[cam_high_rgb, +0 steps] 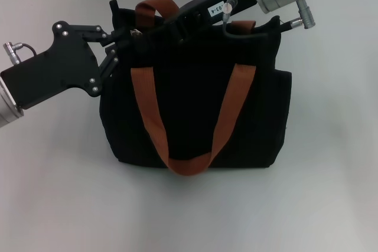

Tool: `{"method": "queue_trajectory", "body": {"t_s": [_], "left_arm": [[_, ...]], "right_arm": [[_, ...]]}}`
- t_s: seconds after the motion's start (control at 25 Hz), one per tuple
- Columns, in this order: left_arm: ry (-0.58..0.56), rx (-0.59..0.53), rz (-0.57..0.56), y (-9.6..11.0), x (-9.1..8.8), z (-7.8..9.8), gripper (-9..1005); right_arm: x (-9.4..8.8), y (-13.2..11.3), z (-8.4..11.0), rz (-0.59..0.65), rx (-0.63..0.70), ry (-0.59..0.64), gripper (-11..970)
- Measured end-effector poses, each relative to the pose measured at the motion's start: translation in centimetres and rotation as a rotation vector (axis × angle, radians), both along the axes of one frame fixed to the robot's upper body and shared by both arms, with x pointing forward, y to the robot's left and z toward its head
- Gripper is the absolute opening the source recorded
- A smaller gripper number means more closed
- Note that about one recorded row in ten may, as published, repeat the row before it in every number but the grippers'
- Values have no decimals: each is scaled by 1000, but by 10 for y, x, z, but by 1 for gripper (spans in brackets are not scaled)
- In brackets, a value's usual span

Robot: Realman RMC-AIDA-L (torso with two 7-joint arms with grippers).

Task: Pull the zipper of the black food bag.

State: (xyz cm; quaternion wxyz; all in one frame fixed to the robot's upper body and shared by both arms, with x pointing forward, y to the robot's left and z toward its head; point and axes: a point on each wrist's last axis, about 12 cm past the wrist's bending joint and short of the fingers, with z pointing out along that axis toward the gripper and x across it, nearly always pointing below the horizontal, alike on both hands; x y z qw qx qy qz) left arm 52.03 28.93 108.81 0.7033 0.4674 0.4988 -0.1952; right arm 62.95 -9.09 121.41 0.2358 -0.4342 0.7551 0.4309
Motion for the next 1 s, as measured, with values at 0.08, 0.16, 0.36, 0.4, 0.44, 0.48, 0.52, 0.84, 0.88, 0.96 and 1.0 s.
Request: {"method": "queue_trajectory", "body": {"t_s": [0.08, 0.16, 0.36, 0.4, 0.44, 0.48, 0.52, 0.84, 0.88, 0.96, 1.0], "left_arm": [[1, 0, 1, 0, 0, 0, 69], [2, -1, 2, 0, -1, 0, 69], [4, -2, 3, 1, -1, -1, 69], [4, -2, 3, 1, -1, -1, 69], [4, -2, 2, 1, -2, -1, 69], [4, -3, 1, 1, -2, -1, 68], [4, -3, 1, 1, -2, -1, 68], [4, -5, -3, 1, -3, -1, 69], [4, -5, -3, 1, -3, -1, 69], [4, -5, -3, 1, -3, -1, 68], [4, -5, -2, 1, -3, -1, 68]], "right_arm": [[0, 0, 0, 2, 1, 0, 87], [0, 0, 0, 2, 2, 0, 85], [1, -1, 1, -5, 6, -3, 81], [1, -1, 1, -5, 6, -3, 80], [1, -1, 1, -5, 6, -3, 79], [1, -1, 1, -5, 6, -3, 79], [1, -1, 1, -4, 5, -3, 78], [0, 0, 1, 2, 3, -4, 71], [0, 0, 0, 3, 3, -3, 71], [0, 0, 0, 3, 3, -3, 69], [-1, 0, 0, 4, 3, -2, 68]]}}
